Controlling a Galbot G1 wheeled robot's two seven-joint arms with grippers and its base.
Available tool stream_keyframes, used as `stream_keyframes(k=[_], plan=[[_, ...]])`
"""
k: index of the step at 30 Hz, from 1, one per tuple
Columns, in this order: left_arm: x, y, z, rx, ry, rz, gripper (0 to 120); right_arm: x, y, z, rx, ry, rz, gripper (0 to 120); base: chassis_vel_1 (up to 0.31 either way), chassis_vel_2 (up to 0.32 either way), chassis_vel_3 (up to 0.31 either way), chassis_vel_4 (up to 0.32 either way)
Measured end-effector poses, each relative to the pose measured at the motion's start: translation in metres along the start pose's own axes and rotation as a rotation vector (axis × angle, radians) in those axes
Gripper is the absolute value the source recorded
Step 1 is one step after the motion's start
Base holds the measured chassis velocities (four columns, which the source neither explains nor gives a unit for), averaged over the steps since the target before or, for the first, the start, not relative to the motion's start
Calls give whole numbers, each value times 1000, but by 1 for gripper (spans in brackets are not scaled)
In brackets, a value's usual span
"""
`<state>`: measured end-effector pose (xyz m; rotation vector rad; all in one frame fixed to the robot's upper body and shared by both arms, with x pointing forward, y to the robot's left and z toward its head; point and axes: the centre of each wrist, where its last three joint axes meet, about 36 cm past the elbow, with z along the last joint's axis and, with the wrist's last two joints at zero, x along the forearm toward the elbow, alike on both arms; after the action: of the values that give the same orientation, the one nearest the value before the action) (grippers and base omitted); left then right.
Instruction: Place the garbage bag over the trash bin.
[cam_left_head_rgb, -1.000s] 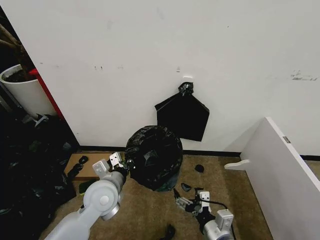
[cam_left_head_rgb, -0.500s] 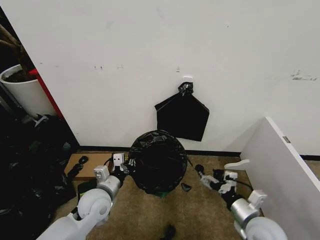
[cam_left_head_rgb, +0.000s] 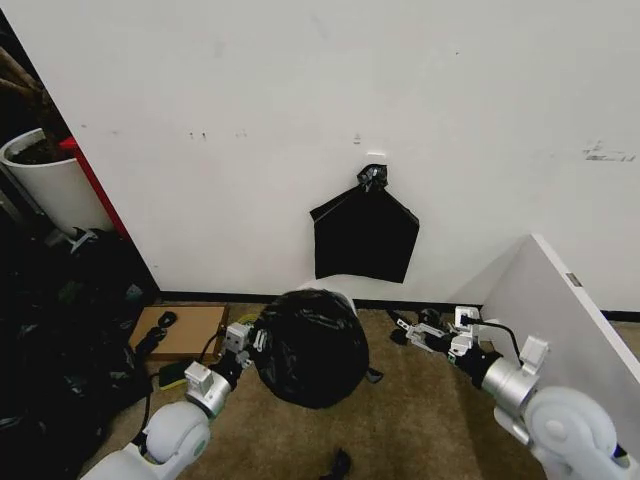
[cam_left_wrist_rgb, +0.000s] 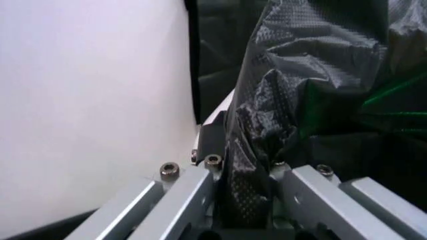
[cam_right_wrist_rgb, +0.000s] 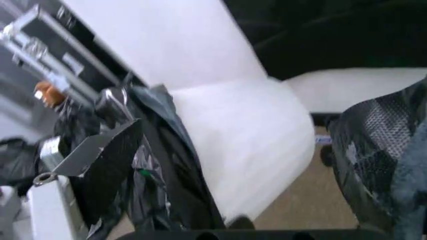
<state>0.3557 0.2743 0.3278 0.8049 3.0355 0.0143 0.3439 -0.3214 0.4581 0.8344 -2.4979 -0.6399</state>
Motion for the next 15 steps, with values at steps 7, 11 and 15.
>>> stream_keyframes(k=[7,11,15], plan=[[1,2,-3,-1,-46,65,0,-19,-5,-5,7,49,-59,100,0,0,0,0],[2,0,-6,-3,-53,96,0,-27,-3,-12,-1,46,-84,100,0,0,0,0],[3,1,-6,-8,-50,101,0,-28,-2,-16,-13,48,-96,100,0,0,0,0]])
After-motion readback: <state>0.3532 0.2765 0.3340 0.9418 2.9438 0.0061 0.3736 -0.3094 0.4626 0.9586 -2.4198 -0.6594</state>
